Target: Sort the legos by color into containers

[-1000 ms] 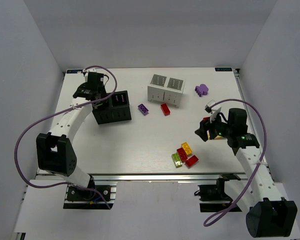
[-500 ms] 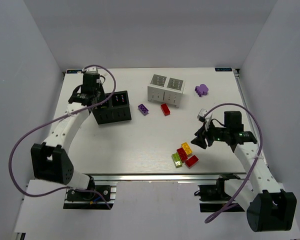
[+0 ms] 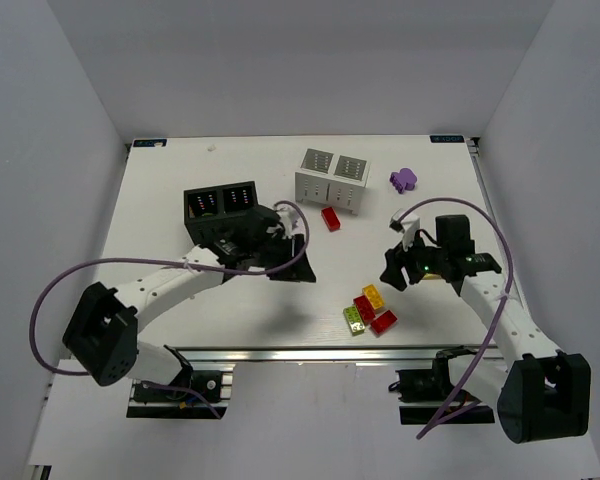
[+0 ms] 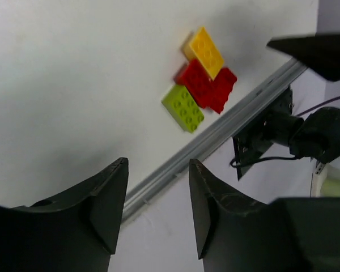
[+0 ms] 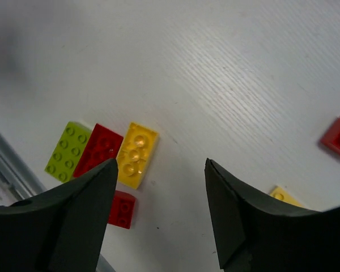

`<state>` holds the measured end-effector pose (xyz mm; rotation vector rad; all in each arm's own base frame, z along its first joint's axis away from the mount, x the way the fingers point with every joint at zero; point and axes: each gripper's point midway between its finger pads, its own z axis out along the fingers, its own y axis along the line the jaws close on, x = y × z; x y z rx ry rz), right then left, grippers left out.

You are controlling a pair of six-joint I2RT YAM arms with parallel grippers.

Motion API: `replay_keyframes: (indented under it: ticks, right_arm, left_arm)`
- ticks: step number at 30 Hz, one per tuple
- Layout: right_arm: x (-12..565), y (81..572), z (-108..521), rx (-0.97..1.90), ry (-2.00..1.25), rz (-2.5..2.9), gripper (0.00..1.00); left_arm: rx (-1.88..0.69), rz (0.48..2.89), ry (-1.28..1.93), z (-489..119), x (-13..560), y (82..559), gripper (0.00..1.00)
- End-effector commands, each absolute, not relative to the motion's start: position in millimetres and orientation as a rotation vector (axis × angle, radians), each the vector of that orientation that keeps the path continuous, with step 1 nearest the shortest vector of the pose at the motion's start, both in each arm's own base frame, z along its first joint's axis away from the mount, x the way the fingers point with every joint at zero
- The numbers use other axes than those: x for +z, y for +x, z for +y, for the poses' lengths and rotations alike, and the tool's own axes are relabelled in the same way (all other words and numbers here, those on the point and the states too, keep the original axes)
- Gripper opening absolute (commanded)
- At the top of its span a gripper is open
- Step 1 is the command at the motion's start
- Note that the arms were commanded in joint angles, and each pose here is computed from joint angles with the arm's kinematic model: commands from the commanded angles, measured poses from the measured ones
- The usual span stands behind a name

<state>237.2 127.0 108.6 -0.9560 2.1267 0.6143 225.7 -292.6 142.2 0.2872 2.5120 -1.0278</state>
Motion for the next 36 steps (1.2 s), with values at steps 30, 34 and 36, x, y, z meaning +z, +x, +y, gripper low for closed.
replay_keyframes:
  ticks: [30,34,36]
  right_arm:
    - [172.1,302.1,19.3,0.15,-0.185,2.075,0.63]
    - [170.5,301.0,17.7,0.161,-0.177,2.08,0.63]
    - [169.8,300.5,16.6,0.167,-0.174,2.082,0.63]
  left_arm:
    - [-0.28,2.814,0.123,-416.6,36.5,122.3,0.68]
    - [-0.239,2.786,0.119,-416.0,29.3,120.4,0.67]
    - [-0.224,2.787,0.111,-416.9,24.4,121.4,0.69]
